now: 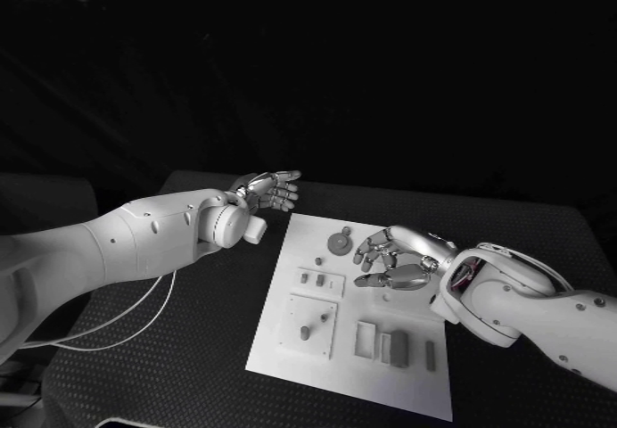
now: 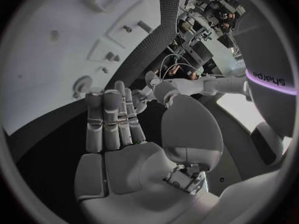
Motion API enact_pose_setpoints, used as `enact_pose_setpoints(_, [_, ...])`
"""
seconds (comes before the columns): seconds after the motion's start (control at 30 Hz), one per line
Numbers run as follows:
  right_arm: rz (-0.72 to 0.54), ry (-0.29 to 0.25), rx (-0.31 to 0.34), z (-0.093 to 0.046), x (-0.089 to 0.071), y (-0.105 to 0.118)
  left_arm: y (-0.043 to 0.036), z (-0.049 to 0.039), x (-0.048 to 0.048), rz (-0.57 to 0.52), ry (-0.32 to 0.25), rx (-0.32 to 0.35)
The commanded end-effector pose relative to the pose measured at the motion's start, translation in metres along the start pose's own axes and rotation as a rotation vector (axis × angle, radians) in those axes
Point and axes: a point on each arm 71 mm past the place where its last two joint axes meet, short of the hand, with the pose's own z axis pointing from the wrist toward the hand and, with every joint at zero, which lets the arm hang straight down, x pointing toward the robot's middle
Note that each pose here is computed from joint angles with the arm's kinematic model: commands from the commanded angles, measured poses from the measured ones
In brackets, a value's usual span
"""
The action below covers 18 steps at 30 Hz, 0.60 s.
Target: Assemble the parts on the task board
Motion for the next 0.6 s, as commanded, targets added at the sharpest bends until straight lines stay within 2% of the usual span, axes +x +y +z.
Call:
enact_pose_setpoints(0.03, [0.165, 0.15, 0.183, -0.007, 0.005, -0.023, -0.0012, -0.0005, 0.0008, -0.007, 0.016, 0.009])
enact_pose_setpoints(0.17, [0.236, 0.236, 0.287, -0.021, 0.009, -0.04, -0.0009, -0.0011, -0.0014, -0.007, 0.011, 0.011])
enact_pose_setpoints(0.27, [0.244, 0.278, 0.339, -0.029, 0.011, -0.047, -0.0001, -0.0009, -0.0012, -0.007, 0.011, 0.009])
enact_pose_setpoints(0.33, [0.245, 0.328, 0.403, -0.036, 0.013, -0.053, 0.0001, -0.001, -0.001, -0.007, 0.012, 0.008])
enact_pose_setpoints(0.43, [0.254, 0.365, 0.47, -0.047, 0.015, -0.059, 0.0013, -0.0012, -0.001, -0.007, 0.013, 0.006])
enact_pose_setpoints(0.6, [0.274, 0.441, 0.532, -0.063, 0.018, -0.063, 0.0019, -0.0012, -0.001, -0.007, 0.013, 0.005])
